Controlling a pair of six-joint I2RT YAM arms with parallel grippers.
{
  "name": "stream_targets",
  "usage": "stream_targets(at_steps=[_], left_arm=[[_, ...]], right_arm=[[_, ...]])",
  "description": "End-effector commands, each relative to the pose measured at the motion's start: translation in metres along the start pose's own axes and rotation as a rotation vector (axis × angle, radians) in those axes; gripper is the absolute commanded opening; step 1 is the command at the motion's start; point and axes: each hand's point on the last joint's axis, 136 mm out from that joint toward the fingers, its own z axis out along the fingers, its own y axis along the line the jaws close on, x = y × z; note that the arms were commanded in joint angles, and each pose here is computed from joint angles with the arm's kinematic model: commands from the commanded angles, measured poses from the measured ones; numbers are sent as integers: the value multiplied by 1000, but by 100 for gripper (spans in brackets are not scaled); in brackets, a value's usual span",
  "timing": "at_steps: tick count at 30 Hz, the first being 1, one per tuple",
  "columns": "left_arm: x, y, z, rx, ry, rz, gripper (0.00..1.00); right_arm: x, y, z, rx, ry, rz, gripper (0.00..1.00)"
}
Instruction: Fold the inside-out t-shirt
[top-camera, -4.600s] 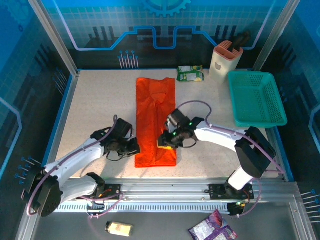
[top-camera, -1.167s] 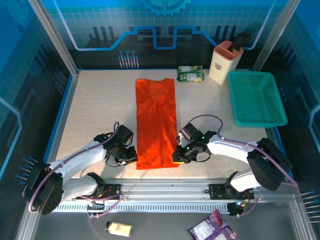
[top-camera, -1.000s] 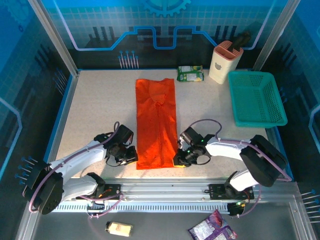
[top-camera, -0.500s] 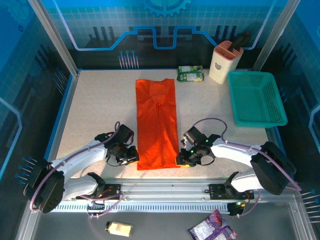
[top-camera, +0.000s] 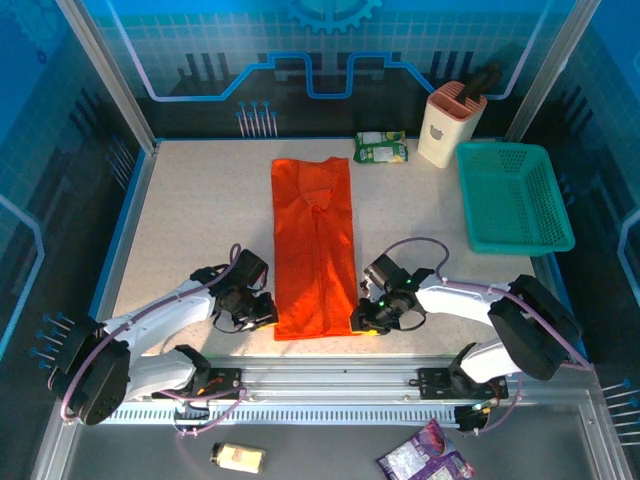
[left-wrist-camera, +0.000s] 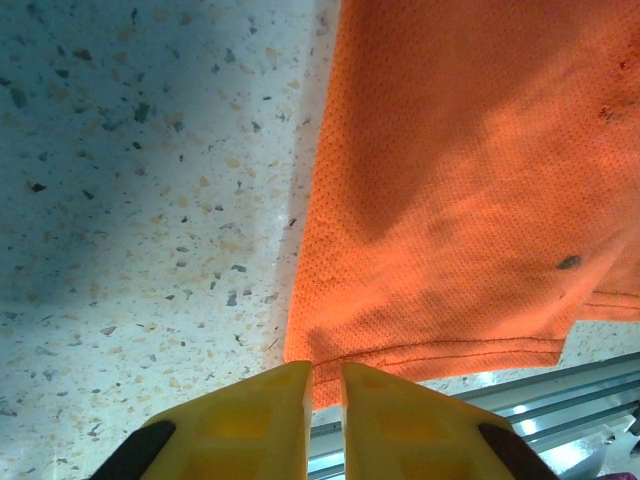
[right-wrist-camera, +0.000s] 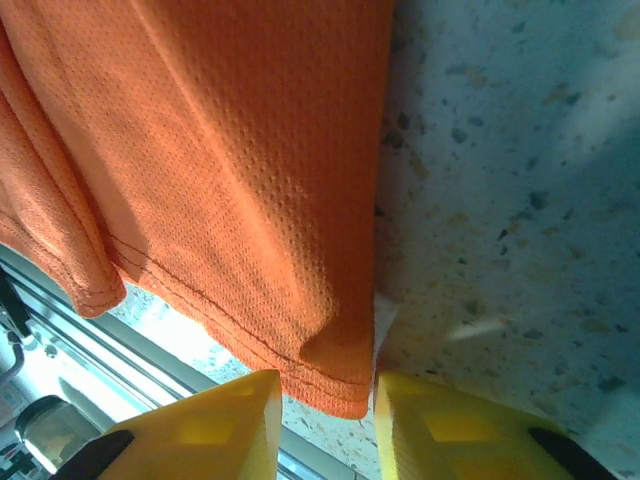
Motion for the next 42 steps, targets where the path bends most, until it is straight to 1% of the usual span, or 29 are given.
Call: stream_targets(at_steps=[1, 4, 8, 12, 14, 17, 21, 25, 29, 34, 39, 42], left_arm=[[4, 2, 0, 10, 17, -28, 16], [5, 3, 1, 7, 20, -29, 16], [6, 6, 3, -1, 27, -33, 17], [12, 2, 9, 28, 68, -15, 23], [14, 3, 10, 20, 80, -8, 25], [17, 6, 13, 8, 98, 4, 28], [20, 11, 16, -21, 115, 11, 26], [26, 9, 21, 1, 139, 11, 25], [32, 14, 29, -38, 155, 21, 25], [36, 14, 35, -44, 168, 25, 24], [35, 11, 33, -38, 158, 31, 19], [32, 9, 30, -41, 141, 42, 13]], right_arm=[[5, -3, 4, -2, 27, 4, 31], [7, -6, 4, 10, 30, 7, 29], [7, -6, 3, 9, 20, 11, 21], [6, -5, 2, 5, 15, 9, 14], [6, -5, 2, 4, 17, 10, 12], [5, -5, 3, 4, 17, 13, 12], [5, -5, 3, 7, 15, 18, 13], [5, -4, 3, 2, 14, 23, 13], [4, -3, 3, 0, 13, 22, 13], [5, -2, 4, -2, 16, 22, 14], [6, -1, 5, -1, 14, 18, 14], [7, 0, 7, -1, 18, 19, 13]])
